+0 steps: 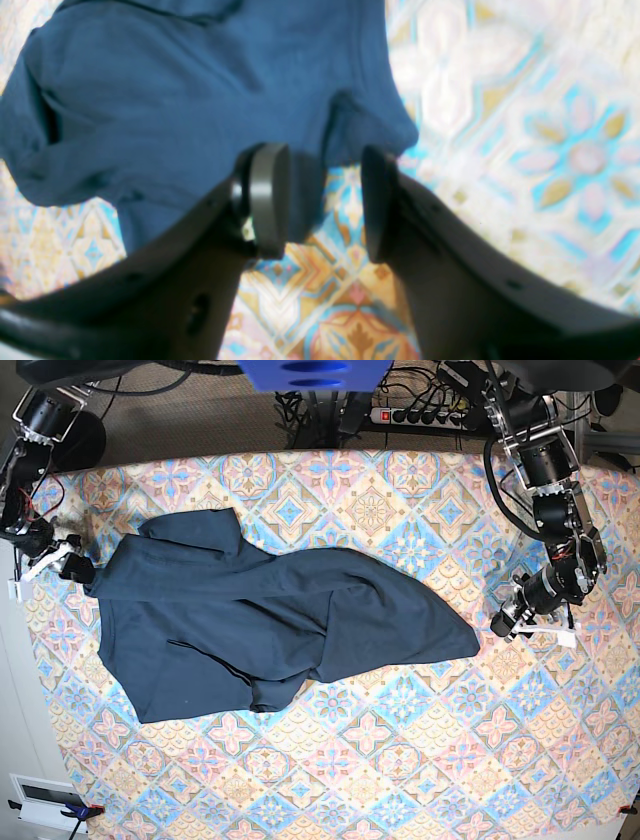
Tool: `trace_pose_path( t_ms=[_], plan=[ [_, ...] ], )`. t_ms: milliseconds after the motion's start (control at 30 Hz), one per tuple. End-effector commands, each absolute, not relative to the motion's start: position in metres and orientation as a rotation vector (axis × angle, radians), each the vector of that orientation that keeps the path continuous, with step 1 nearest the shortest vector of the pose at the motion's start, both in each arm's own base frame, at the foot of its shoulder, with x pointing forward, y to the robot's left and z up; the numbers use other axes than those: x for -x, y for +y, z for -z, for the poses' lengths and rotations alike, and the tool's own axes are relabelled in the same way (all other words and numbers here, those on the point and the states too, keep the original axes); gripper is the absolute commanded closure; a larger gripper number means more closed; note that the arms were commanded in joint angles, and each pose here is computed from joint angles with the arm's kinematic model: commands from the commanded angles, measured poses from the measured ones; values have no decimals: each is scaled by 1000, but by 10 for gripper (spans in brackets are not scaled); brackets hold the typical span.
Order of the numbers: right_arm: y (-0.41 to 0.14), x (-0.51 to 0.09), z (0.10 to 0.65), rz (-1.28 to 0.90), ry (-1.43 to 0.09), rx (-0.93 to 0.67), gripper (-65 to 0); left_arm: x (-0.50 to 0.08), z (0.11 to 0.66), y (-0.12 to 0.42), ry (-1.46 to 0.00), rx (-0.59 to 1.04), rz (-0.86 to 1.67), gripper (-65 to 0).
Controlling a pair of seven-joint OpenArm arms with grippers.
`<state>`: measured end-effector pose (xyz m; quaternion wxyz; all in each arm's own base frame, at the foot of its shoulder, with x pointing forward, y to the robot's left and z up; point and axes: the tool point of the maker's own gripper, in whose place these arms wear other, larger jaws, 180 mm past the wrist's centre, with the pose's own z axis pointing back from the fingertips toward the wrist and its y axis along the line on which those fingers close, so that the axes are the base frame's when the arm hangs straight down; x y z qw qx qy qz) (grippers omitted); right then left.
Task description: Layout the t-shirt on the table in an organized manner, then fold the t-shirt properly
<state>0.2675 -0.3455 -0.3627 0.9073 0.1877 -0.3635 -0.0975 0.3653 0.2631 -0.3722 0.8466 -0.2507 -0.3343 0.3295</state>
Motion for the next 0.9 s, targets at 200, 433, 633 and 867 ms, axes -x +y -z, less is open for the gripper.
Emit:
trace_pose_path(
  t_ms=[200,433,633,867],
  plan=[
    [-335,-272,363,205,-773,-428,-286,-377,354,269,-761,537,-678,-182],
    [-314,-274,374,196,-754,-469,-305,-377,354,270,-761,535,-677,-182],
    [-301,-274,381,210,-751,-500,-304,-377,354,270,-761,535,-677,-182],
    [-304,-274,380,217,-759,-496,-304,-376,354,269,-758,535,-677,-182]
  ],
)
